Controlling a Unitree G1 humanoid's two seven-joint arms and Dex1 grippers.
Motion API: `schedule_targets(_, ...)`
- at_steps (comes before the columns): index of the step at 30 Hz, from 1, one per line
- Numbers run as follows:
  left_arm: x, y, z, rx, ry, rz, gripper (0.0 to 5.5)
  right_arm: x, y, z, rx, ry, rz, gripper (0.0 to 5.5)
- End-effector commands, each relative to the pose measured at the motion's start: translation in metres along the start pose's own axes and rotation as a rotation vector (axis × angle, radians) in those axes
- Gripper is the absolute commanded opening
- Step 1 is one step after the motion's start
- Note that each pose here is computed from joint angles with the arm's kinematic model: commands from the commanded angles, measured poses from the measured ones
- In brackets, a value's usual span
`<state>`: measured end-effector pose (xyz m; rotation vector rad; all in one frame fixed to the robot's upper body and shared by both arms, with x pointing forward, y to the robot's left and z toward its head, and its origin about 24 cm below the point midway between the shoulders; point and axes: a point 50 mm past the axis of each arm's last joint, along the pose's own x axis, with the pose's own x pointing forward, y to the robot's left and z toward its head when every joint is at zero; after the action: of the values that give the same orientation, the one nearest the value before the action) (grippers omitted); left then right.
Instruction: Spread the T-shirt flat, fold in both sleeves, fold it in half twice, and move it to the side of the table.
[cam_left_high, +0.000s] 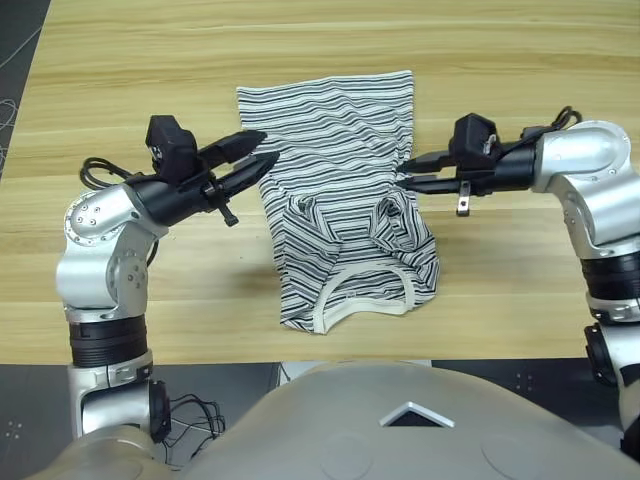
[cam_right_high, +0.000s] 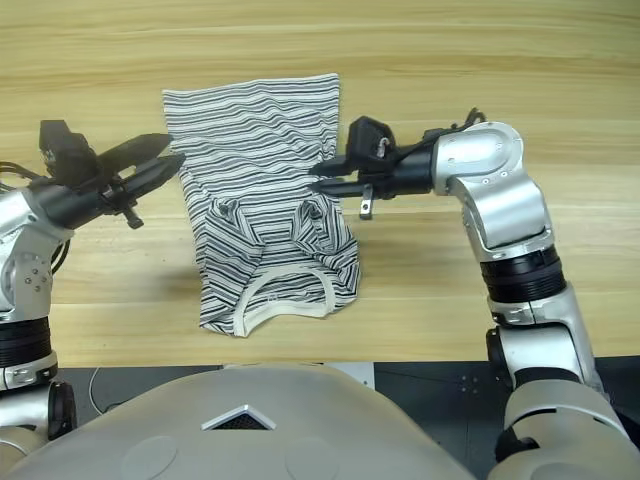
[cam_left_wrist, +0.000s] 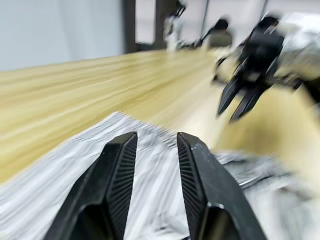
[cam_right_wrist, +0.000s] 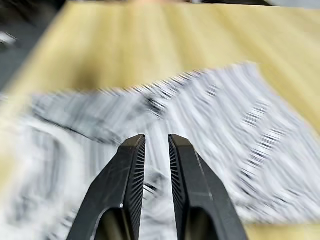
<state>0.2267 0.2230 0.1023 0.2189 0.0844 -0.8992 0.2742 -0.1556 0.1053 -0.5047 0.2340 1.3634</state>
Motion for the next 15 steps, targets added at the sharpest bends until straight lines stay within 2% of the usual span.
schedule_targets(1, -0.035, -0.033, -0.004, 0.757, 0.315, -0.205, 2.06, -0.070, 0.003, -0.049, -0.383, 0.323, 0.073, 1.51)
schedule_targets(3, -0.052, -0.044, -0.003, 0.877, 0.386, -0.328, 2.36, -0.080, 0.016, -0.058, -0.445, 0.344, 0.169, 1.87)
schedule_targets(7, -0.080, -0.055, -0.005, 0.908, 0.486, -0.465, 2.91, -0.080, 0.035, -0.065, -0.461, 0.310, 0.274, 2.51)
schedule_targets(13, -0.096, -0.073, -0.013, 0.855, 0.513, -0.545, 3.77, -0.072, 0.060, -0.074, -0.453, 0.251, 0.386, 3.52)
schedule_targets(14, -0.097, -0.078, -0.019, 0.838, 0.522, -0.560, 3.81, -0.071, 0.062, -0.076, -0.450, 0.245, 0.392, 3.77)
schedule_targets(15, -0.097, -0.083, -0.025, 0.835, 0.522, -0.582, 3.81, -0.068, 0.066, -0.078, -0.453, 0.233, 0.395, 3.77)
